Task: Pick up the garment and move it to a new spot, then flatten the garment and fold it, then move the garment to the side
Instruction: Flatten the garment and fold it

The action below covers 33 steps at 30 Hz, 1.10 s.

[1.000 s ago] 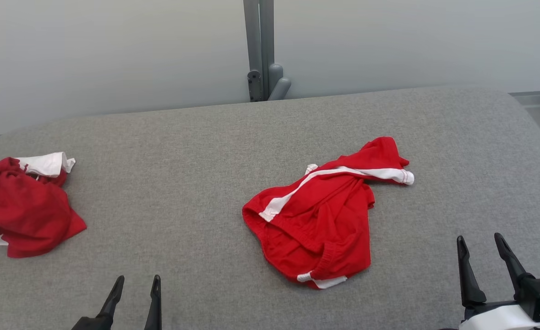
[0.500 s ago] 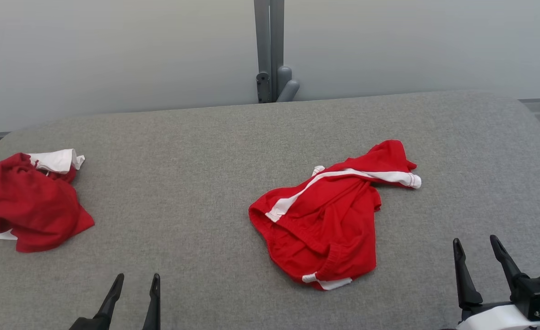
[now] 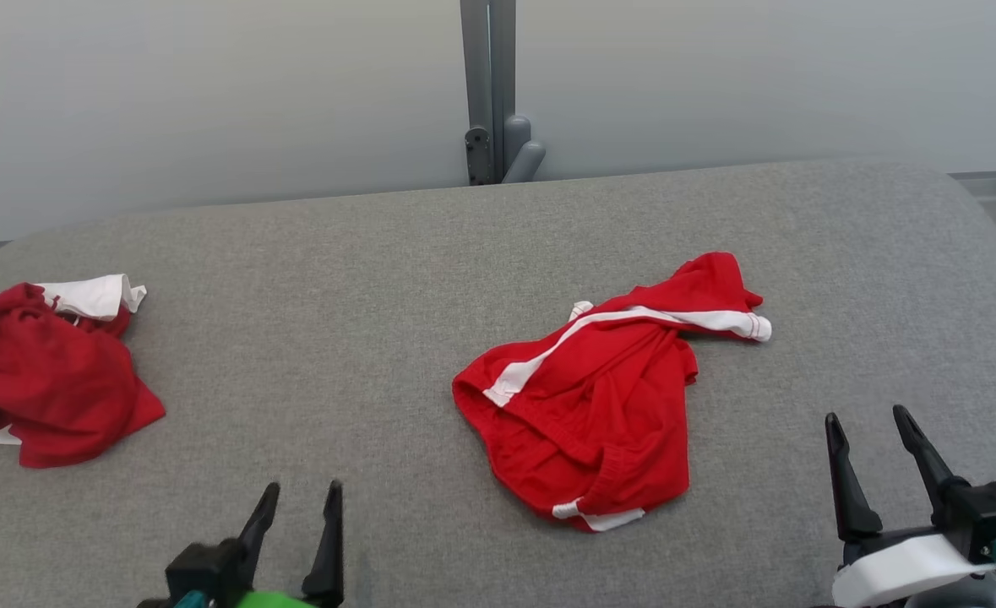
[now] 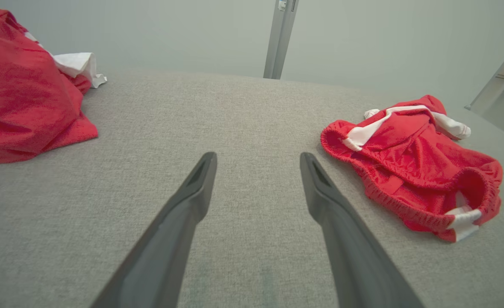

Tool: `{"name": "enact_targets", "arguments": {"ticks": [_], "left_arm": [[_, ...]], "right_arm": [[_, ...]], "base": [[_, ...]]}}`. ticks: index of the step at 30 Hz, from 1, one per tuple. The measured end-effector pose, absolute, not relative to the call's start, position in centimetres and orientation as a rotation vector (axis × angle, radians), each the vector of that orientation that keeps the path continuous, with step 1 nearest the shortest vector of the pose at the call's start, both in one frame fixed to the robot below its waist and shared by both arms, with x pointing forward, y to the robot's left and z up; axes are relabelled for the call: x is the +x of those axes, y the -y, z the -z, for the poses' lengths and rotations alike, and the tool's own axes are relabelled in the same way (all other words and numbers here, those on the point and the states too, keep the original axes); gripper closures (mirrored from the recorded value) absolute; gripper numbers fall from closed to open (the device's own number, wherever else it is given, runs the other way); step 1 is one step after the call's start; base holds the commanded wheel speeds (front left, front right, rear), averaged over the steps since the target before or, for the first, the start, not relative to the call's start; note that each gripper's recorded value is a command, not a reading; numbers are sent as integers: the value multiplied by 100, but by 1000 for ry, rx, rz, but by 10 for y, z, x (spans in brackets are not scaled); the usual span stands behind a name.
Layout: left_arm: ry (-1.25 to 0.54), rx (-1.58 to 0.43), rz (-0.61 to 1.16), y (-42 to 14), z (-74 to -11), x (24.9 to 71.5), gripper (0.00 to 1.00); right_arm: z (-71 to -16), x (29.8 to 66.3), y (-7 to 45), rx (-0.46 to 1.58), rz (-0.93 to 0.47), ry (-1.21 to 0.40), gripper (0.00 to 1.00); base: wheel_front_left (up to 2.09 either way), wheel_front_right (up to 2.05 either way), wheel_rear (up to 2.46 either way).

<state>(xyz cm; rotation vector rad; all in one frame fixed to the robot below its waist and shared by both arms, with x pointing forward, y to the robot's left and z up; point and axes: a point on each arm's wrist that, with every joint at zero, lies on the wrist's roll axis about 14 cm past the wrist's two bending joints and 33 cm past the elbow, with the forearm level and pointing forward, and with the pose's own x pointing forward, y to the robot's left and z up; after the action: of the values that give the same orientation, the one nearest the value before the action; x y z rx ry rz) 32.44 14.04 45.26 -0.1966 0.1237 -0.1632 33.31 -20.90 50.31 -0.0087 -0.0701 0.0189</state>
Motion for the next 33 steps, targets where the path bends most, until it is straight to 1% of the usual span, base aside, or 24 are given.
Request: {"name": "enact_targets", "arguments": {"ticks": [4,12,15,17,21,28,33], "left_arm": [[-120,-256,253,-104,-475,349,0],[-197,-425,443,-23,-505,382,0],[-251,-449,489,2,-504,393,0],[-318,-448,490,12,-492,401,0],[-436,-403,442,14,-456,417,0],[-638,-386,381,15,-390,419,0],[-651,-419,385,20,-384,423,0]], "right_arm": [[-519,347,207,-31,-49,115,0],[-537,385,197,-68,-117,162,0],[-539,402,194,-80,-137,165,0],[-539,413,191,-87,-152,165,0],[-535,434,190,-102,-170,154,0],[-510,455,193,-112,-173,92,0],[-498,458,196,-112,-170,60,0]], "base": [[0,0,0],[0,0,0],[0,0,0],[0,0,0],[0,0,0],[0,0,0],[0,0,0]]}}
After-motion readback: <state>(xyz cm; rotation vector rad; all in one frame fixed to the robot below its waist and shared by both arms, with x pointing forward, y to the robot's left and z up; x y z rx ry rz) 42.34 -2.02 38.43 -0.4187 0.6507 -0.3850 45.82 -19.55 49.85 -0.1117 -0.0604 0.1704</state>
